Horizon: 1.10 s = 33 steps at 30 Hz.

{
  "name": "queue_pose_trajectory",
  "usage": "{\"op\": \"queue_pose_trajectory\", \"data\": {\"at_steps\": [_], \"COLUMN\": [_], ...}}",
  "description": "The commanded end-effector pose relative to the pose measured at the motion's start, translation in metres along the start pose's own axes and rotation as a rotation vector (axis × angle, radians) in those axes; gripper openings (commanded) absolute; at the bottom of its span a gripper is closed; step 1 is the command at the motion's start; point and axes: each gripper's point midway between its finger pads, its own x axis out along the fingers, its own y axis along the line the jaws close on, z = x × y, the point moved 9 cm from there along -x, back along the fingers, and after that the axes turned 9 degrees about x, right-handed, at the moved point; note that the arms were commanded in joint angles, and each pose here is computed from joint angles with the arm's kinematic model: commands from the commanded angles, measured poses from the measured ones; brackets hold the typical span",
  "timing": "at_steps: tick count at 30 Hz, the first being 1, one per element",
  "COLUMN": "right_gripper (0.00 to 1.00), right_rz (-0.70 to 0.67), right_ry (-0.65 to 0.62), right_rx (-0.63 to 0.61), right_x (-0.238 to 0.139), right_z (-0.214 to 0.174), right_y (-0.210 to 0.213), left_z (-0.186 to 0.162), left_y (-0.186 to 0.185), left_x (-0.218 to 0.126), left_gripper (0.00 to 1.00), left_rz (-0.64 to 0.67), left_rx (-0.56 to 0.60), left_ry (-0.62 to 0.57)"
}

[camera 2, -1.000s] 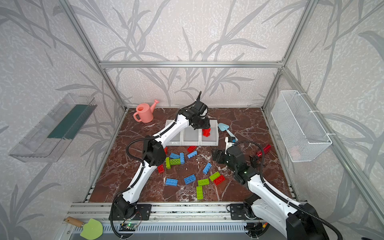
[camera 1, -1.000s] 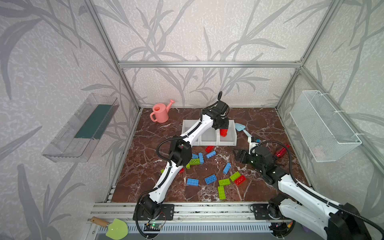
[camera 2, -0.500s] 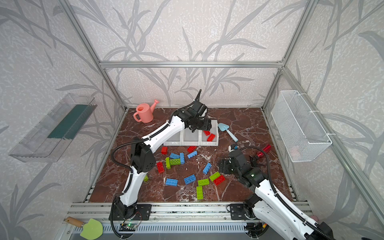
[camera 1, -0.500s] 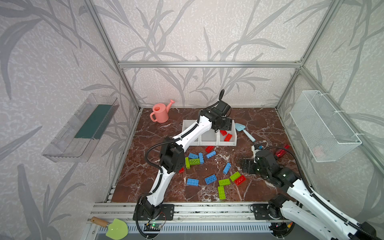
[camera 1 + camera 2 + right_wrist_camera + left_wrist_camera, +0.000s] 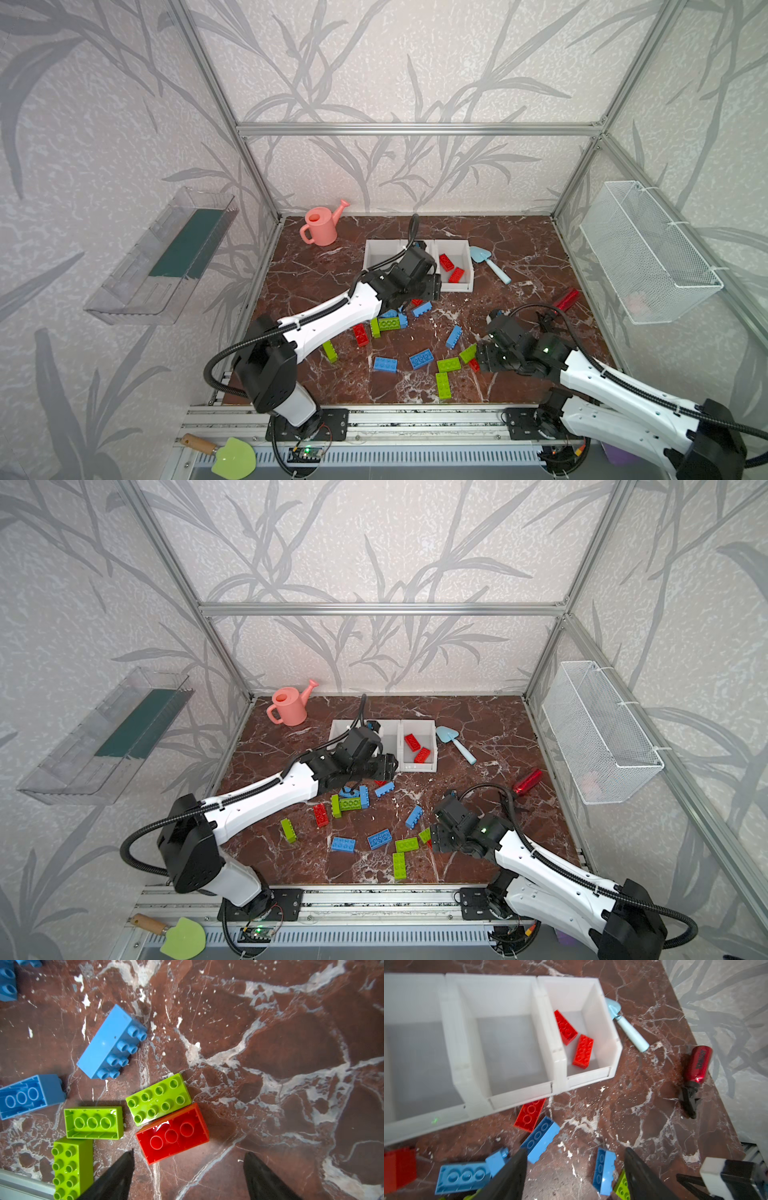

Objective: Sort the legos into containers by color
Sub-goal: 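Withdraw the left gripper while the right gripper lowers onto a red brick, then grasp the red brick beside the lime bricks with the right gripper and lift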

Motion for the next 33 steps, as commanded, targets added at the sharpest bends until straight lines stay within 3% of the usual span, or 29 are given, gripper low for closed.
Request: {"op": "queue_pose_trajectory", "data": {"at_steps": [1, 7, 17, 22, 33], "right_gripper": [0.89, 0.98, 0.99, 0.97, 0.84], "right_rz": [-0.006, 0.030, -0.053, -0.158, -0.149], "right_ry": [0.037, 0.079, 0.100, 0.080, 0.095], "right_rx": [-0.034, -0.099, -0.128, -0.113, -0.129], "right_x": [0.002, 0.014, 0.033, 0.037, 0.048], "right_z": [-0.002, -0.006, -0.005, 0.001, 0.008], "right_y": [0.006, 0.014, 0.014, 0.011, 0.018], "left_z": [-0.003, -0.036, -0.068, -0.075, -0.083], "left_y": [0.009, 0.031, 0.054, 0.059, 0.066], "left_x": [-0.022, -0.045, -0.067, -0.071, -0.074], "left_gripper": [0.73, 0.73, 0.72, 0.73, 0.72], "left_rz": [0.025, 0.069, 0.131, 0.152, 0.193], "left_rx": [-0.054, -0.074, -0.099, -0.103, -0.102], "left_ry": [-0.102, -0.112, -0.124, -0.117, -0.120]}}
